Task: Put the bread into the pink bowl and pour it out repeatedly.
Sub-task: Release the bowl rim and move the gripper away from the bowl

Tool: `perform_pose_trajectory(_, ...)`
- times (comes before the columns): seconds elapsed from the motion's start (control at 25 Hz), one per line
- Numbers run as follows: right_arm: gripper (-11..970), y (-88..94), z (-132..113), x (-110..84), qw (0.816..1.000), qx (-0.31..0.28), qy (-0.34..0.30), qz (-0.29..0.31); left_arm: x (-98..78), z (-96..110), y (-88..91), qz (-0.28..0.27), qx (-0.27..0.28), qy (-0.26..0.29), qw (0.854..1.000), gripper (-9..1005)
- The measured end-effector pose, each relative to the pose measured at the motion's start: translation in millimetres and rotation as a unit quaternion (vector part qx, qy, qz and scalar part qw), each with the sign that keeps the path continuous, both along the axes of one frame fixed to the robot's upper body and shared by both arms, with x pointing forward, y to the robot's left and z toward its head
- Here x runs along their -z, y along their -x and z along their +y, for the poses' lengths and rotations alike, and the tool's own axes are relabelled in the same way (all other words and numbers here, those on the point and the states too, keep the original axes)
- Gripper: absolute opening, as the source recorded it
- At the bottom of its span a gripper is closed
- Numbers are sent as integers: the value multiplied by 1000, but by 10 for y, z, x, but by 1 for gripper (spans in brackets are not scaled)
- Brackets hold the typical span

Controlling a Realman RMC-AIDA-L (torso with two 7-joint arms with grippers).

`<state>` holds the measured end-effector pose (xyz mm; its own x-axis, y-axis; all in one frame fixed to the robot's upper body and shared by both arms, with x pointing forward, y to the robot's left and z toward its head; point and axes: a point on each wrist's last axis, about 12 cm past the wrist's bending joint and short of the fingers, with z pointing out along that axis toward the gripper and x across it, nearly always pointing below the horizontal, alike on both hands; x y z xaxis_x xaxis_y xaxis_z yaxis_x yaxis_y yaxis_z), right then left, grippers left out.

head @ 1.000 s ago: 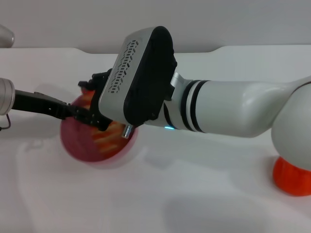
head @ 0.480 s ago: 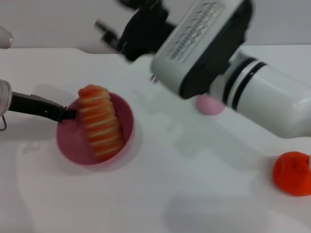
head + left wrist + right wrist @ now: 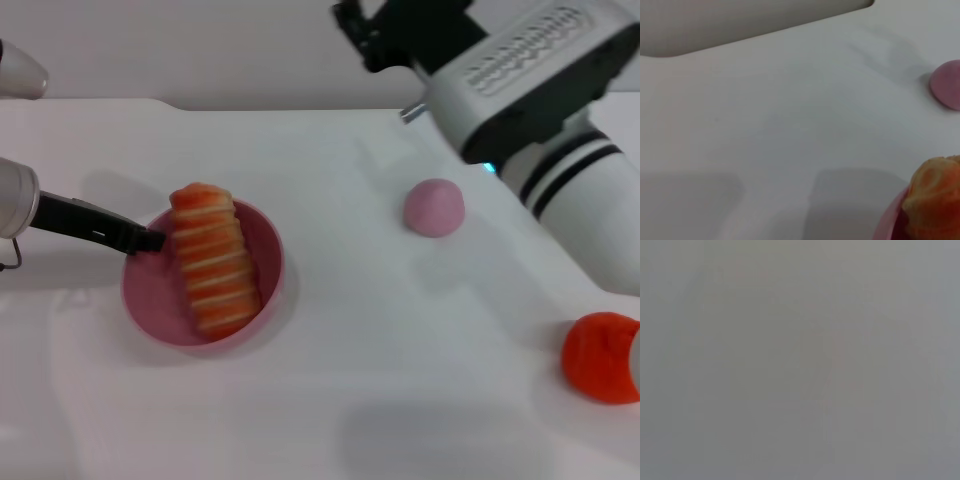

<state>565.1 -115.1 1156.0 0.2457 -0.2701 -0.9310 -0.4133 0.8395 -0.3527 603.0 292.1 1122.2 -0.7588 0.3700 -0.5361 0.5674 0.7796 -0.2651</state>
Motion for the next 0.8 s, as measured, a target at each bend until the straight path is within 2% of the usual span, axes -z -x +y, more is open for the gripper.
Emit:
perform_pose_trajectory(0.12, 559, -14, -125, 67, 999, 24, -32, 1, -1, -28, -12, 3, 1, -5, 1000, 45)
perform_pose_trajectory(0.32, 559, -26, -245, 160, 998, 47, -36, -2, 14, -70, -14, 10, 5, -13, 1000, 45)
perform_pose_trajectory(0.8, 558, -25, -291, 219, 998, 56, -32, -4, 85, -127, 25, 27, 8, -22, 999, 45)
